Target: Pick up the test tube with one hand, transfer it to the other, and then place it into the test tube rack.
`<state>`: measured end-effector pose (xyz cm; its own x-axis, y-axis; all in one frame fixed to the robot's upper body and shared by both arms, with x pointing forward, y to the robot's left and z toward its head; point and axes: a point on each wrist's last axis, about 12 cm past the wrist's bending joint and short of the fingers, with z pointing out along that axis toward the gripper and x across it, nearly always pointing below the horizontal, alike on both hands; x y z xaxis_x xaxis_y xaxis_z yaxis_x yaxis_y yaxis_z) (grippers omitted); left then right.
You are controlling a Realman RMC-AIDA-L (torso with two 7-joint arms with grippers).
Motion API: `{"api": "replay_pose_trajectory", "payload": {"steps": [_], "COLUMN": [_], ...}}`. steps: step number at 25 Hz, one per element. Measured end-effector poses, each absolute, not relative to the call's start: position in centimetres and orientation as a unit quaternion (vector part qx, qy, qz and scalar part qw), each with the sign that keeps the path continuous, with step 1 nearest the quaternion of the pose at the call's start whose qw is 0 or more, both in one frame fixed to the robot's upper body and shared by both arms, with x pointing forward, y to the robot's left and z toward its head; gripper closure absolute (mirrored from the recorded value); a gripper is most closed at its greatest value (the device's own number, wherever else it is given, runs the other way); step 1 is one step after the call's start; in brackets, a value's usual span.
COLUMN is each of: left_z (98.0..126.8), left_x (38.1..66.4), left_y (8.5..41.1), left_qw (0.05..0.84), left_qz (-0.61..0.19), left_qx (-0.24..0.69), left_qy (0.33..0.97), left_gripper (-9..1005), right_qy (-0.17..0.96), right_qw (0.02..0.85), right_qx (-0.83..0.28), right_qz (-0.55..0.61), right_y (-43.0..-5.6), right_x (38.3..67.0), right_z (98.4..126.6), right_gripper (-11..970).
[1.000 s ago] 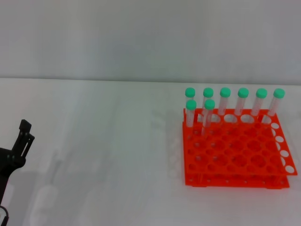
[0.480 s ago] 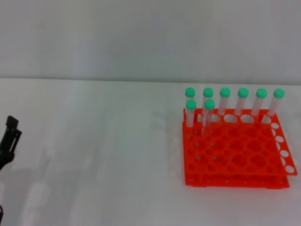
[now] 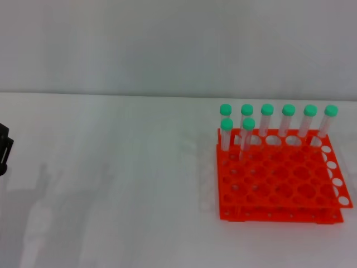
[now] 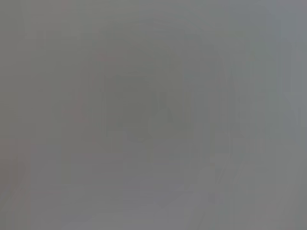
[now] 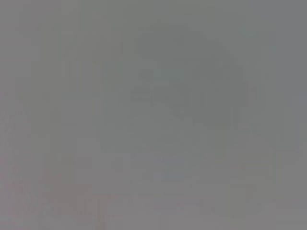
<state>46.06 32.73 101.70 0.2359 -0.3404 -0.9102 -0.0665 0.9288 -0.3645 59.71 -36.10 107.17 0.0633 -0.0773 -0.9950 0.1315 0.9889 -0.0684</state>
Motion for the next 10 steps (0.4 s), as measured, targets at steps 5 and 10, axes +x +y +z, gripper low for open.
{"api": "replay_pose_trajectory", "payload": {"steps": [5, 10], "left_z": [102.0, 102.4], "left_x": [46.6, 47.4], "left_y": [33.5, 33.5], "left_qw": [0.773, 0.777], "left_qz": [-0.072, -0.072], "left_qx": [-0.182, -0.183], "left_qy": [0.603, 0.598], "left_gripper": [133, 133], "right_qy": [0.676, 0.674], "right_qw": [0.733, 0.735], "right_qx": [0.02, 0.023], "right_qz": [-0.07, -0.071], "right_y": [-36.0, -36.1], "right_x": [60.0, 59.9], "right_z": [107.5, 107.5], "right_gripper": [95, 95]}}
